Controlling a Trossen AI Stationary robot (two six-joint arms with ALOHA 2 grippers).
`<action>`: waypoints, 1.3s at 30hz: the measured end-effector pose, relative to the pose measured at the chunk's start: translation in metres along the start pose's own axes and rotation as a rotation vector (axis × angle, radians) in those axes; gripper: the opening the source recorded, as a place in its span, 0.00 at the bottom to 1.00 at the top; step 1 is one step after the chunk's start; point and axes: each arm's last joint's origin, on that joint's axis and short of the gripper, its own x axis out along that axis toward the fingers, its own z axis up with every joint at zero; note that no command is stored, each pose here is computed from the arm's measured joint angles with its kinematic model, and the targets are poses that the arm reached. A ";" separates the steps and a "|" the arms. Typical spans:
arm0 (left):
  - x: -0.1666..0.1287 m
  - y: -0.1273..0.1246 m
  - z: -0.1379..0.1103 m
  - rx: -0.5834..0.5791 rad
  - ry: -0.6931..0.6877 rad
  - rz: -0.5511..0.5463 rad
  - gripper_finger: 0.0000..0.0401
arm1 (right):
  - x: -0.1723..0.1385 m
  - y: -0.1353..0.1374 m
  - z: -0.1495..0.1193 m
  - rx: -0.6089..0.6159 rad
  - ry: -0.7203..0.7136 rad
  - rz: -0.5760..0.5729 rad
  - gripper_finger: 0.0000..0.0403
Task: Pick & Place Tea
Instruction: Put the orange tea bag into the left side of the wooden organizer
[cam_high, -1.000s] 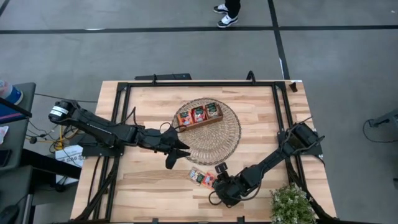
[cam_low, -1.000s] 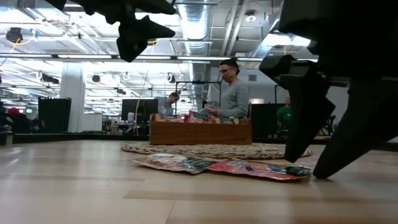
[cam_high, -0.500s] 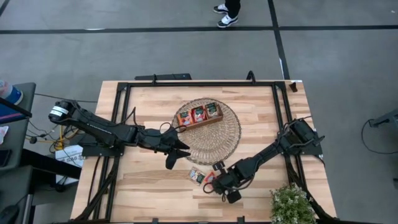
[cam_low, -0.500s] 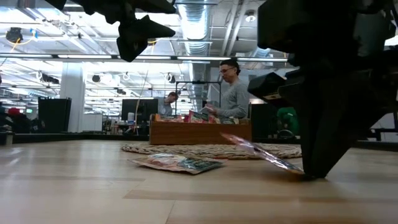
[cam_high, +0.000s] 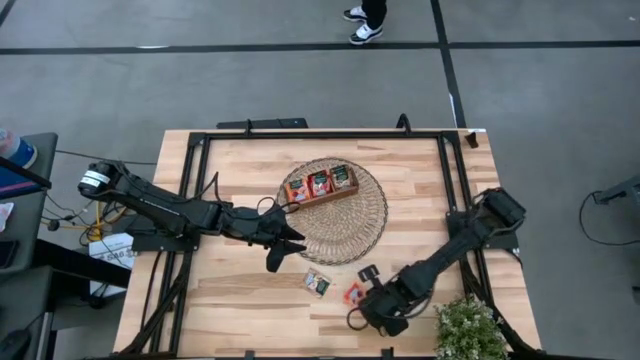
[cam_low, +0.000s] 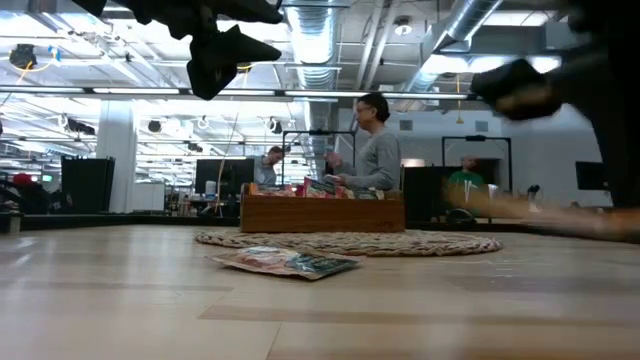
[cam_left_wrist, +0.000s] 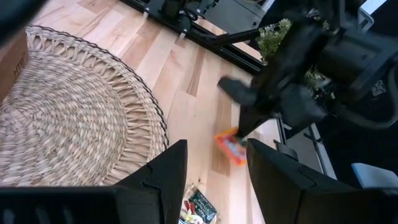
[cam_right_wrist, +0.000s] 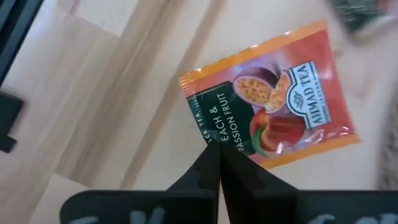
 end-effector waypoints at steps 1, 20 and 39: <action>0.000 0.000 0.000 0.000 0.000 0.000 0.39 | -0.006 0.002 0.000 0.005 -0.006 -0.015 0.00; 0.026 -0.007 -0.022 0.014 0.021 -0.045 0.39 | -0.042 0.010 0.009 0.040 -0.058 -0.117 0.00; 0.035 -0.007 -0.027 0.009 0.014 -0.072 0.39 | 0.012 -0.008 0.008 0.123 0.077 -0.044 0.38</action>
